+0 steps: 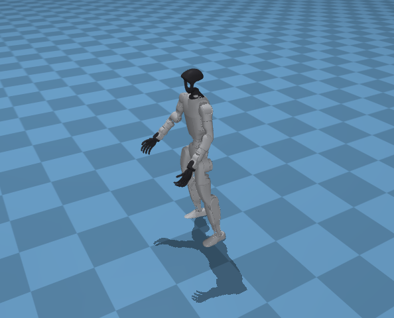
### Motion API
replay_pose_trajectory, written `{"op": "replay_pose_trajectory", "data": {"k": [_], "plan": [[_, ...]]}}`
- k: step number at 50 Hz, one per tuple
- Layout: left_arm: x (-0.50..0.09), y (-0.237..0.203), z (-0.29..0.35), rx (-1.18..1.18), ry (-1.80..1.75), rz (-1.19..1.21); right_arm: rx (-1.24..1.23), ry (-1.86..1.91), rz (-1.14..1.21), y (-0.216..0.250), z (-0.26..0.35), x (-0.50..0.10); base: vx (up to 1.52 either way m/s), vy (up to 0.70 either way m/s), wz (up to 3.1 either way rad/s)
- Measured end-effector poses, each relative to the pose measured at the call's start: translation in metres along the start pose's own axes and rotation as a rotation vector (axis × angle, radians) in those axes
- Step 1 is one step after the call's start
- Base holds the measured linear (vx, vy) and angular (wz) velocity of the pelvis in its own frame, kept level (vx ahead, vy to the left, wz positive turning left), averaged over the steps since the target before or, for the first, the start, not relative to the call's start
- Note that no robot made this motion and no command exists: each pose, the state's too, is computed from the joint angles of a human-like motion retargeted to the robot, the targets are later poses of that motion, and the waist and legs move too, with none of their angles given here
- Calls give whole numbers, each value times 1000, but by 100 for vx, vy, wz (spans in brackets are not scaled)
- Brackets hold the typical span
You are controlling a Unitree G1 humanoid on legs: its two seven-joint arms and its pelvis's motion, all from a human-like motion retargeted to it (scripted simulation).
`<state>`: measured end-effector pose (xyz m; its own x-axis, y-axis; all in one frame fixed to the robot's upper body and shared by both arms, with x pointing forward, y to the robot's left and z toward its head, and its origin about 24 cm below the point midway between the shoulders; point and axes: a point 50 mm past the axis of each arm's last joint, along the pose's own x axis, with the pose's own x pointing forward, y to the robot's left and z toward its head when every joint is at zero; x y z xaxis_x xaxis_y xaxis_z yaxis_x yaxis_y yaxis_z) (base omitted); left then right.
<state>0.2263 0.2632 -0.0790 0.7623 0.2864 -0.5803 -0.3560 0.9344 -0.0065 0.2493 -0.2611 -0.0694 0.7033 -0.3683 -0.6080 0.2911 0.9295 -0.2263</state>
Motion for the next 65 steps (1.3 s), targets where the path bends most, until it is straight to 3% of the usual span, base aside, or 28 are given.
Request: {"op": "replay_pose_trajectory", "data": {"k": [6, 14, 26, 35, 43, 52, 58, 65], "plan": [[-47, 33, -118, -50, 405, 164, -116, 408, -107, -25, -122, -33, 0, 1, 4], [-98, 45, -176, -283, 532, 372, 73, 621, -142, -13, -199, -87, 0, 0, 0], [-101, 52, -177, -668, 465, 709, 259, 612, -285, -9, -195, -86, 0, 0, 0], [-76, 74, -144, -713, 359, 639, 333, 456, -260, -38, -149, -50, 0, 0, 0], [-50, 144, -59, -495, 197, 626, 253, 374, -406, -117, -94, -27, 0, 0, 0], [-36, 192, 122, -267, -180, 690, 260, 123, -722, -202, 41, -23, 0, 0, 0], [-42, 161, 252, -187, -481, 604, 355, -160, -673, -198, 159, -28, 0, 0, 0], [-73, 52, 379, -17, -869, 237, 272, -549, -406, -121, 293, -51, 0, 0, 0]]}}
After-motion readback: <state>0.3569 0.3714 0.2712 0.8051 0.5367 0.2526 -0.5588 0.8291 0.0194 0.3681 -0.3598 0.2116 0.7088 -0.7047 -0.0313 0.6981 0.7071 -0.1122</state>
